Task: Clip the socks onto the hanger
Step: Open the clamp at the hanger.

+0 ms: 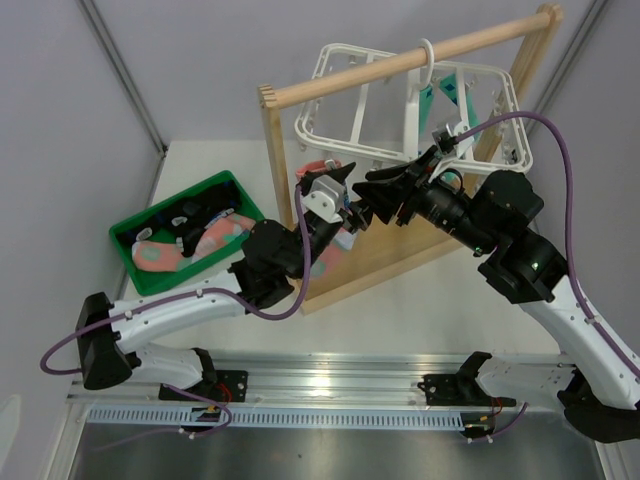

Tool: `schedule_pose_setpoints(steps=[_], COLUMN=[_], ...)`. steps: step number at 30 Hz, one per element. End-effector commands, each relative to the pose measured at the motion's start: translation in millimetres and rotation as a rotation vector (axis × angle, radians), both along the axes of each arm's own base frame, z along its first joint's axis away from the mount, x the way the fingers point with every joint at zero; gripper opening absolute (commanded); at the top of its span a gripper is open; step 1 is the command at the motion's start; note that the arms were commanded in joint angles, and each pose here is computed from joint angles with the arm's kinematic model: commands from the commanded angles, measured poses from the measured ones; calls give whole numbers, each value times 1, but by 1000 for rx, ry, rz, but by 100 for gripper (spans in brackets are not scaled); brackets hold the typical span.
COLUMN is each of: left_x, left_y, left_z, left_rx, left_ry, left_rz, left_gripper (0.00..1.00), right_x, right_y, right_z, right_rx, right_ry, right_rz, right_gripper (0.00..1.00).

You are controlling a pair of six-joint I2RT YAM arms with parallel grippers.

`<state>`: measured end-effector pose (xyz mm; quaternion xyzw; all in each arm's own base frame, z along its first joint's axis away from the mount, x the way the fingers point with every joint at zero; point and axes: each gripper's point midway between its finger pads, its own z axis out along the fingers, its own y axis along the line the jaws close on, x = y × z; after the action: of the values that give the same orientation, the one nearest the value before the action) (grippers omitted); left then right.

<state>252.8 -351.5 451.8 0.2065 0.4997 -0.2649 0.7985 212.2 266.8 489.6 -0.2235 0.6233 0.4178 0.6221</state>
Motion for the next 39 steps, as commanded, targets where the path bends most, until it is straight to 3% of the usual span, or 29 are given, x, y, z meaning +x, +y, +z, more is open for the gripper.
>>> schedule_pose_setpoints(steps=[1,8,17,24,39], left_x=[-4,-2,-10,-24,-46], left_y=[4,4,17,16,-1], left_z=[30,26,34,31,22], left_rx=[-86,-96,-118,-43,144], left_ry=[-49,-45,-63,-25,58], left_rz=[1,9,-1,-78,-236], left_gripper=[63,37,21,15,8], right_x=[-7,-9,-8,3,9], right_y=[-2,-2,-17,-39,-26], right_z=[29,31,35,36,24], right_rx=[66,70,95,102,62], right_ry=[-50,-53,-54,-46,-7], right_rz=[14,14,-52,-178,-147], right_gripper=[45,44,46,55,63])
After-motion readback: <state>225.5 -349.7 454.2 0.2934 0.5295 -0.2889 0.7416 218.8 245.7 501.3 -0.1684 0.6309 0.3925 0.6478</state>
